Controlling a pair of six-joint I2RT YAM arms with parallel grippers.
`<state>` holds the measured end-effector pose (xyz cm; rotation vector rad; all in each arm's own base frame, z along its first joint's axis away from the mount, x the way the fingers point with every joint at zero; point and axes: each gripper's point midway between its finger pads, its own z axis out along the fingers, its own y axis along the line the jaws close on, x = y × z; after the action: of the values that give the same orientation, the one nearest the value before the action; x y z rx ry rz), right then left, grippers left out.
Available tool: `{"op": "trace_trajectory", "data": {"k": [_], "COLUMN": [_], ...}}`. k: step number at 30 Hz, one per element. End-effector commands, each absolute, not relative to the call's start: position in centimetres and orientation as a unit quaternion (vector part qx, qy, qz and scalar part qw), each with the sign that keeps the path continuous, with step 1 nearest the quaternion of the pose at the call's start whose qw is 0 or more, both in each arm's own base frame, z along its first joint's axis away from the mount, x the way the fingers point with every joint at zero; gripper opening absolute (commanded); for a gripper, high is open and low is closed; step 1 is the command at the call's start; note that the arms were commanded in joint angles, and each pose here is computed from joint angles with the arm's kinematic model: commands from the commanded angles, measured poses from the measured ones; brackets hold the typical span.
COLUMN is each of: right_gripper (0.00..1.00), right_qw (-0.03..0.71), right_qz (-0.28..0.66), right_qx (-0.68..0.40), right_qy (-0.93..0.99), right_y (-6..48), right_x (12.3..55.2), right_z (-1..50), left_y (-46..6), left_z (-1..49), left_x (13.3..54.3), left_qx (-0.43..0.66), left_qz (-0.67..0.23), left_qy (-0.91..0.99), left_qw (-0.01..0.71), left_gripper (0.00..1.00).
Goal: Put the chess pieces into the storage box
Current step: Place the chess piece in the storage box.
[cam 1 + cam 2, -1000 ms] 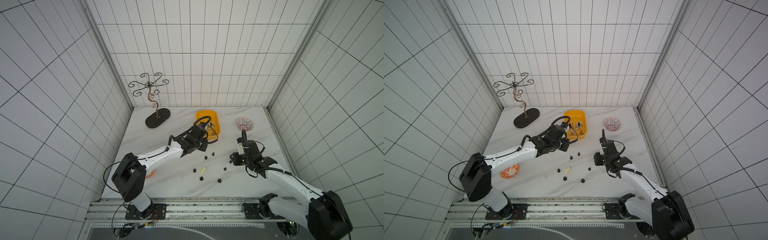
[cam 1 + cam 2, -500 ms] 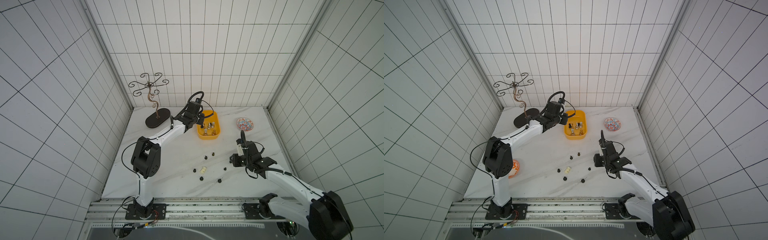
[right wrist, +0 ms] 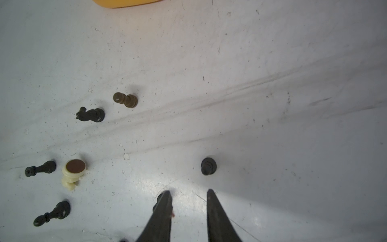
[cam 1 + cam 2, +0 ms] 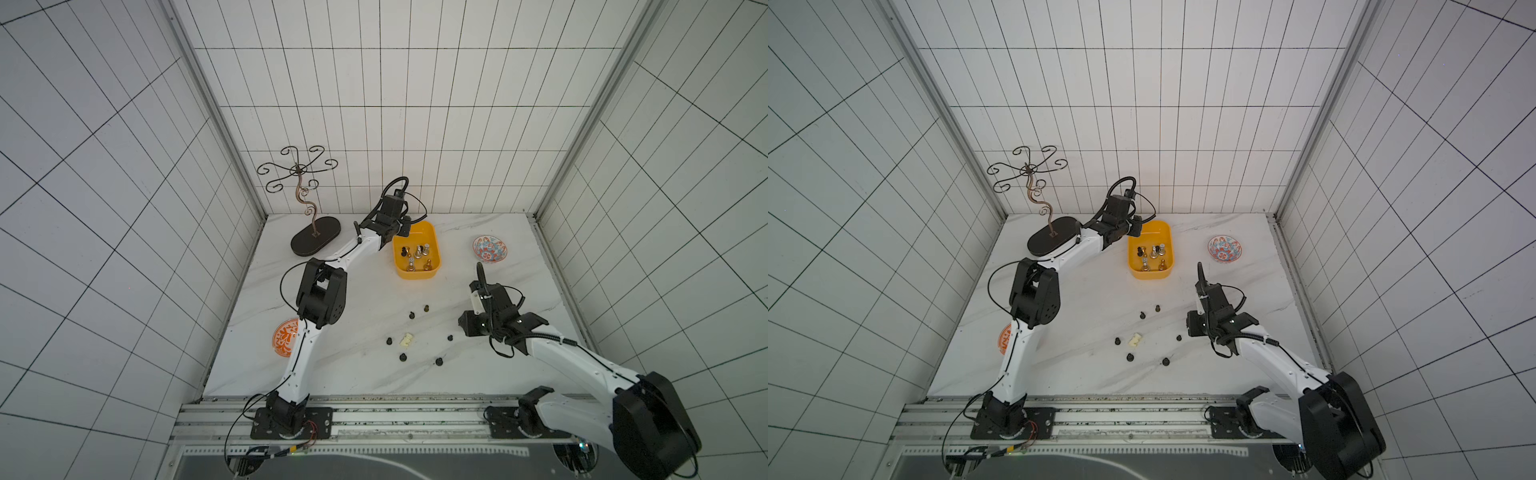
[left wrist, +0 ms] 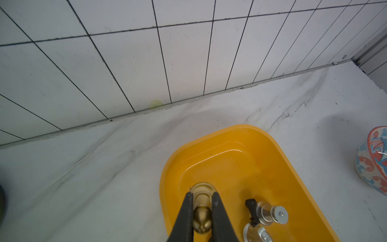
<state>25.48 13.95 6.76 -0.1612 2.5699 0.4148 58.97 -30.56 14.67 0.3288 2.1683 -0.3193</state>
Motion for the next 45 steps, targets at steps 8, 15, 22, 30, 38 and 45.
{"op": "trace_trajectory", "data": {"k": [8, 15, 22, 30, 38, 45], "right_gripper": [0.30, 0.30, 0.30, 0.30, 0.30, 0.30], "right_qw": [0.273, 0.280, 0.275, 0.285, 0.300, 0.299], "right_qz": [0.164, 0.163, 0.159, 0.154, 0.142, 0.109], "right_qx": [-0.067, -0.065, -0.062, -0.065, -0.065, -0.048], "right_qy": [0.946, 0.944, 0.946, 0.944, 0.941, 0.947], "right_y": [14.9, 14.8, 14.6, 14.6, 14.4, 13.3], "right_x": [26.2, 26.1, 25.7, 25.9, 26.6, 27.0], "right_z": [8.4, 8.7, 8.8, 9.5, 10.5, 10.1], "left_y": [-31.8, -32.0, -32.0, -32.1, -29.9, -27.7], "left_z": [11.8, 11.3, 13.2, 18.0, 22.6, 22.8], "left_x": [60.0, 60.1, 59.9, 58.3, 54.1, 49.9], "left_qx": [0.116, 0.109, 0.110, 0.121, 0.125, 0.123], "left_qz": [-0.159, -0.166, -0.172, -0.200, -0.208, -0.209], "left_qy": [0.877, 0.878, 0.871, 0.852, 0.832, 0.840], "left_qw": [0.438, 0.436, 0.446, 0.469, 0.498, 0.485], "left_gripper": [0.18, 0.22, 0.22, 0.23, 0.26, 0.27]}}
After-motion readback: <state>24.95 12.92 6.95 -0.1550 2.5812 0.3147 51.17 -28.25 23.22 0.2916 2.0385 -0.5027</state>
